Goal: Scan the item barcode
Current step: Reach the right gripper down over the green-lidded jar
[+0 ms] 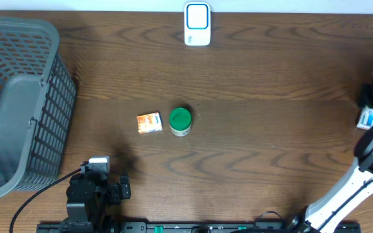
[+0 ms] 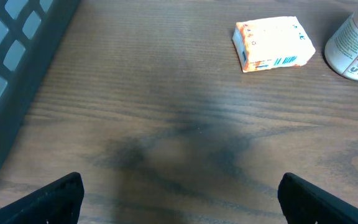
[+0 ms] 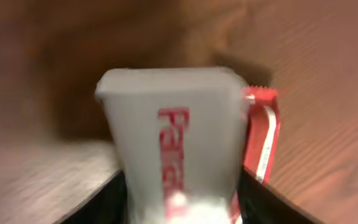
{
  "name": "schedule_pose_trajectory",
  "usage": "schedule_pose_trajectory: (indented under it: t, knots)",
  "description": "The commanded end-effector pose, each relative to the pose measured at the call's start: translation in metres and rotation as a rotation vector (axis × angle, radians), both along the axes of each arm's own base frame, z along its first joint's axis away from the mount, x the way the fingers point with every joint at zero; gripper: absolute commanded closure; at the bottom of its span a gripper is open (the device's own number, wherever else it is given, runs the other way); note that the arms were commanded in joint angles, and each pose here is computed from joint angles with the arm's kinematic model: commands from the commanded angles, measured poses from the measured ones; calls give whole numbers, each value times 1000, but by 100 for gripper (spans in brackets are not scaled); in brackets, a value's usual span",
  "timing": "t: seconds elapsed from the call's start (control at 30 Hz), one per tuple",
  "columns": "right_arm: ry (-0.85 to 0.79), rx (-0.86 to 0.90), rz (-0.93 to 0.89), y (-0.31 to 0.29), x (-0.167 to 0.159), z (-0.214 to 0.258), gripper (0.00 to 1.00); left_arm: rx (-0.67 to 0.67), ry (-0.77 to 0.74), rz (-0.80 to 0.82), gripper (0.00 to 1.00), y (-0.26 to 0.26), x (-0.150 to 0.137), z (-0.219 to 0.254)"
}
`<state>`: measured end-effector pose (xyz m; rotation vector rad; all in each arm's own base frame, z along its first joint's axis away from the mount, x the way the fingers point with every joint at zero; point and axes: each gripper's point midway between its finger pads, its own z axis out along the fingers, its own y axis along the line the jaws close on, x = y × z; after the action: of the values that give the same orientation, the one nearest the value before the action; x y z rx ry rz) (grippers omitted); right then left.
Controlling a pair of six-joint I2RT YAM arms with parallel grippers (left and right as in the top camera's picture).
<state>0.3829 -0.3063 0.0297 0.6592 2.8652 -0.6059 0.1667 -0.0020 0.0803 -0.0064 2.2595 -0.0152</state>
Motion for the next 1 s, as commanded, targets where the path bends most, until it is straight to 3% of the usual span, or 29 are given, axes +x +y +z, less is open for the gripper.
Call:
schedule_pose_trajectory:
  t: [0.0,0.17,0.33,0.43,0.53,0.7,0.73,0.77,0.97]
  knots:
    - [-100,100,-89,-6,-4,-1,1,-1,13,15,1,2,-2,-2]
    - [-283,181,-95,10,22,45,1,-1,13,15,1,2,-2,-2]
    - [-617,337,70,87,72,159,1,-1,13,15,1,2,-2,-2]
    - [-671,362,141,135,81,196,1,-1,13,15,1,2,-2,-2]
    - [-642,432,241,212,81,214,1,-1,13,15,1,2,-2,-2]
    - [-479,631,498,347,65,199,1,-1,13,15,1,2,-2,-2]
    - [-389,691,669,398,49,189,1,-1,13,15,1,2,-2,-2]
    - [-313,701,779,435,34,179,1,-1,13,15,1,2,-2,-2]
    - [-190,599,1021,528,-3,160,1,-1,13,15,1,2,-2,-2]
